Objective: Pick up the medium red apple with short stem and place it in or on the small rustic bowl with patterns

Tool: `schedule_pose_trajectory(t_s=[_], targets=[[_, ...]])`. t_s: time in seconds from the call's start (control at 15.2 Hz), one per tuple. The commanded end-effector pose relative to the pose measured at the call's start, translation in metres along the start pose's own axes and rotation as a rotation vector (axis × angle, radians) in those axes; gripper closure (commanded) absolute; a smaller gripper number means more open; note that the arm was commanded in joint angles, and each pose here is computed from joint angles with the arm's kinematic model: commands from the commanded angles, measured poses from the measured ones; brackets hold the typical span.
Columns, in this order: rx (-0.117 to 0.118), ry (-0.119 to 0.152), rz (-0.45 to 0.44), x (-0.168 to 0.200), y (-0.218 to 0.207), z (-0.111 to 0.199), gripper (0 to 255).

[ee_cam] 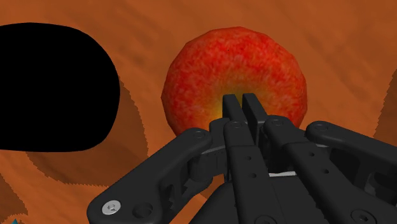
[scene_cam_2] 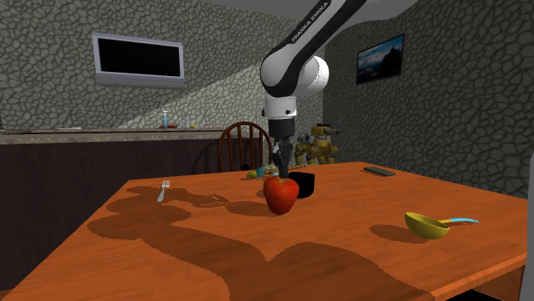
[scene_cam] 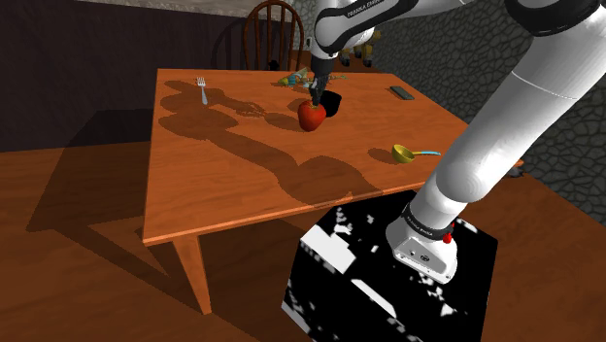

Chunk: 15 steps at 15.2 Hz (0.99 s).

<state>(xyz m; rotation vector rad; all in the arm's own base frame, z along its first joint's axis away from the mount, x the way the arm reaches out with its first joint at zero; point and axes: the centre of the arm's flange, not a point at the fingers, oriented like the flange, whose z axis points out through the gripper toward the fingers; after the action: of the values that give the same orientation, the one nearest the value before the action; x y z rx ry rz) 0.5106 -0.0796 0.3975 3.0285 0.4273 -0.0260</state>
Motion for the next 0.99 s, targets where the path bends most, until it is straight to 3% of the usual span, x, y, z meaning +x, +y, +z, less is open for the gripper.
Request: schedule_pose_trajectory(t_s=[0.0,0.92], targets=[[0.0,0.0,0.0,0.0,0.0,0.0,255],[0.0,0.0,0.0,-0.002,0.005,-0.063,255]])
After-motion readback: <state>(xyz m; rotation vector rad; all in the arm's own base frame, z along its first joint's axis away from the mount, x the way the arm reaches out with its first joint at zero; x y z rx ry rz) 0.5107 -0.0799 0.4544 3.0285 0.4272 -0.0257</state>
